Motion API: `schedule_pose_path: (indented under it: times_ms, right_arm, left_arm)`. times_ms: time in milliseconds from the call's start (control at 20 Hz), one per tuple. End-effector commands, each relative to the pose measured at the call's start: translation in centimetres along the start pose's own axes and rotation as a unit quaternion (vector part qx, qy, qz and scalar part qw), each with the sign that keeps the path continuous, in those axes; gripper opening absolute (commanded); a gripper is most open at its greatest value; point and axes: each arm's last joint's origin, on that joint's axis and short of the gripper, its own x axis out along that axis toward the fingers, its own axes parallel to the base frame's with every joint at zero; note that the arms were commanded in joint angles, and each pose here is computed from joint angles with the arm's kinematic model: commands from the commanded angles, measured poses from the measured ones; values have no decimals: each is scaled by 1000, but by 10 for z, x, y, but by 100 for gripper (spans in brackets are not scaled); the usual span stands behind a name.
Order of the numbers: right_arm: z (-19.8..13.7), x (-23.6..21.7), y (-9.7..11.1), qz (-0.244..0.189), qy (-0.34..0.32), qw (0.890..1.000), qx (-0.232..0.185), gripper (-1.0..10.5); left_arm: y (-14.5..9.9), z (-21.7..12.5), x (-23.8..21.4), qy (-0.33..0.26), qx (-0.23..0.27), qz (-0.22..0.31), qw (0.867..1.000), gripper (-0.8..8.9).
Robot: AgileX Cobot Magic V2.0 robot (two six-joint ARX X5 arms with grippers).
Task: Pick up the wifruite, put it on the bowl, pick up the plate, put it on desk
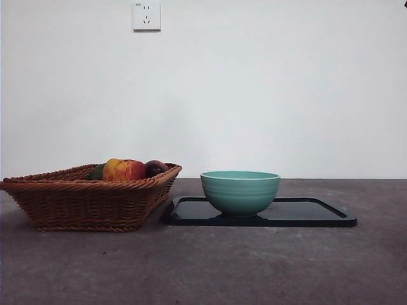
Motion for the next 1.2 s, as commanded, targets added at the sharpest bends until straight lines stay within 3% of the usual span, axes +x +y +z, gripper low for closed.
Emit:
schedule_pose_path:
  times_ms: [50, 350, 750, 1200]
  right_arm:
    - [2, -1, 2, 3, -4, 1000, -10, 243]
    - [2, -1, 2, 3, -5, 1000, -11, 243]
    - [2, -1, 2, 3, -5, 1000, -11, 243]
    - [2, -1, 2, 3, -4, 1000, -11, 243]
  left_arm:
    - [8, -10, -1, 6, -26, 24, 999, 123]
    - [27, -68, 32, 40, -96, 103, 989, 123]
    - [43, -148, 102, 72, -184, 149, 969, 123]
    - [55, -187, 169, 138, -166, 164, 963, 123]
